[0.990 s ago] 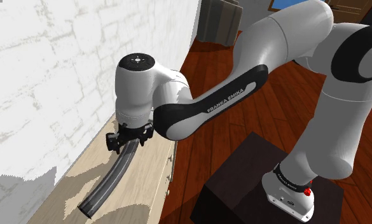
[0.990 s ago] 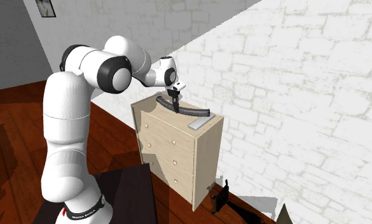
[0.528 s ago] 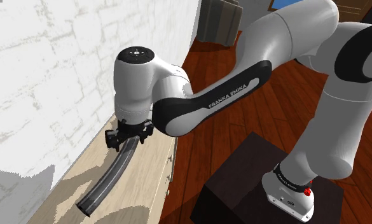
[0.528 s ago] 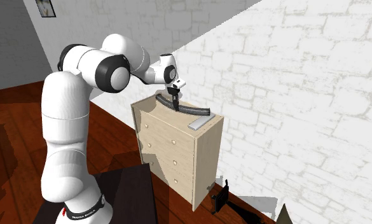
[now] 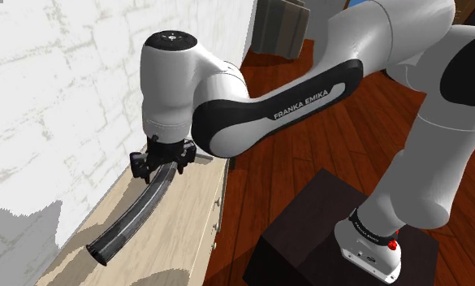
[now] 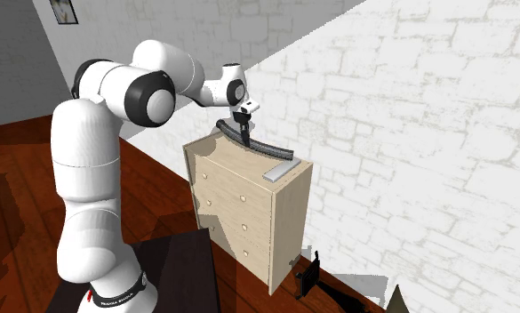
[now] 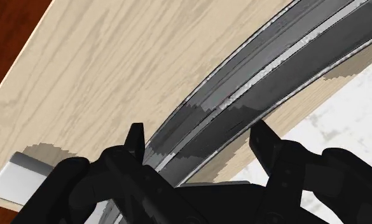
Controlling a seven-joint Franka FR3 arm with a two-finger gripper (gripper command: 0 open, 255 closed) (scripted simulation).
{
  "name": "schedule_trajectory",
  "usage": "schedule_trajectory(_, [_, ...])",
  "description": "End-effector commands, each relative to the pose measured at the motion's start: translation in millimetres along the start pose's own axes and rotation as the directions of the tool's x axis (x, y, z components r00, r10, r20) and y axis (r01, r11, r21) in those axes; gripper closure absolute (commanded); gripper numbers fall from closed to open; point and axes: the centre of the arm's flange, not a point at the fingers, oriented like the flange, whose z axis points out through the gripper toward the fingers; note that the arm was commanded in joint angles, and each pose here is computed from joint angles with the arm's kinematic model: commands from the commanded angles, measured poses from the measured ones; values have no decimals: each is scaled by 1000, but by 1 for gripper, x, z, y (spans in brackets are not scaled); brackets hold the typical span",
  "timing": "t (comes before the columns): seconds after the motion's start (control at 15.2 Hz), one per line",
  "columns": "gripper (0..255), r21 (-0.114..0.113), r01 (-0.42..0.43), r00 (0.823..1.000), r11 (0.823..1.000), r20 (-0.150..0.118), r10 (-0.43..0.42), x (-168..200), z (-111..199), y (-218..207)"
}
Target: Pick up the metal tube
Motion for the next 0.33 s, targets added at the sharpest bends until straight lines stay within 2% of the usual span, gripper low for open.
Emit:
schedule_trajectory(0.0, [255,1,0,1000,1000,0,0,2,-11,-1])
schedule_trajectory(0.26, [255,1,0,1000,1000,0,0,4,-22,-2])
